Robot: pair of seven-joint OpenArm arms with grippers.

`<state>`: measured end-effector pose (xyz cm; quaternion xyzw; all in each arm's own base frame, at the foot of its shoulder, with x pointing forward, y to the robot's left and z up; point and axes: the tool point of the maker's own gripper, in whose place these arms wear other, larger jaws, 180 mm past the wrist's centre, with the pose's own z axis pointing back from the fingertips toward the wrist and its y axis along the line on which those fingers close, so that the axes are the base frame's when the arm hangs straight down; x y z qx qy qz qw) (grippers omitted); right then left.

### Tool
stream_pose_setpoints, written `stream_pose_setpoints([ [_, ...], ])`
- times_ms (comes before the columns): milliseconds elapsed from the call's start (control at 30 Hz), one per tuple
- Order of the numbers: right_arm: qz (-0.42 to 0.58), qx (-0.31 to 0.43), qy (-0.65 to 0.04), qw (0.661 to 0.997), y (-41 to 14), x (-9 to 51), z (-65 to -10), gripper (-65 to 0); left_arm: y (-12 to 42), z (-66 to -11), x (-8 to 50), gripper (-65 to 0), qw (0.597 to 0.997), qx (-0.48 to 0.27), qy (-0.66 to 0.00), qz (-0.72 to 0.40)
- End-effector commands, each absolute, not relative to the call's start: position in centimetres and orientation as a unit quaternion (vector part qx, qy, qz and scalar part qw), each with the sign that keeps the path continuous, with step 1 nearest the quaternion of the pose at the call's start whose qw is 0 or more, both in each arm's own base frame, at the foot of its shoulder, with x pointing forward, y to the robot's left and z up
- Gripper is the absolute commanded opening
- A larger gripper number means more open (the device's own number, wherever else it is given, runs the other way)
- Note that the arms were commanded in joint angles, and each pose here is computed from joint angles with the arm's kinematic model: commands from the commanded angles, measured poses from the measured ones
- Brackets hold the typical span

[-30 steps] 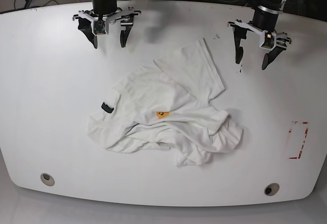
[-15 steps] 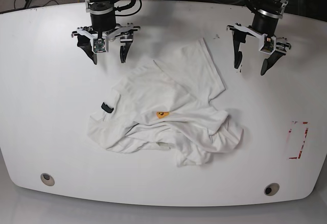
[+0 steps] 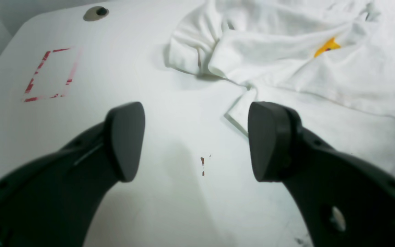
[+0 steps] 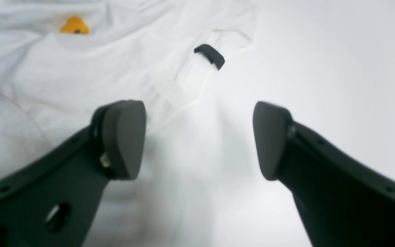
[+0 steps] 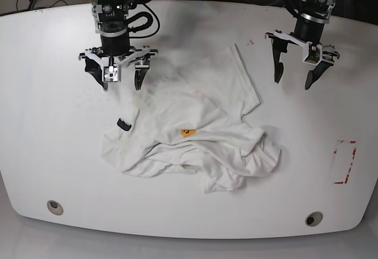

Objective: Fold the T-shirt properly
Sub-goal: 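Move the right gripper down onto the crumpled shirt near the black tag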

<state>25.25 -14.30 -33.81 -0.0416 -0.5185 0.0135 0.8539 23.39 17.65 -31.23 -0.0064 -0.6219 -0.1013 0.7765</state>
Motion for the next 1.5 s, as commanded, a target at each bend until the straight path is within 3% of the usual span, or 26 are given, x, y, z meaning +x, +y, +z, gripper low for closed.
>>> stream_pose_setpoints([
  [0,0.017,-0.038,-0.532,0.846,-14.1,26.9,-32.6,-18.1,17.8,-30.3,23.6,-21.6,0.766,-0.007,-0.635,-0.097],
  [500,0.095,0.037,-0.557,0.824,-6.9,30.6,-30.0,-18.1,18.3,-31.4,23.5,-22.4,0.783,-0.001,-0.615,-0.094],
  [700,0.111,0.056,-0.543,0.83,-4.6,31.8,-30.2,-18.4,18.1,-30.9,23.5,-22.0,0.776,-0.002,-0.623,-0.097],
  [1467,0.1,0.072,-0.545,0.83,-5.2,35.1,-30.7,-19.0,18.1,-30.2,23.9,-21.3,0.767,-0.002,-0.634,-0.096],
])
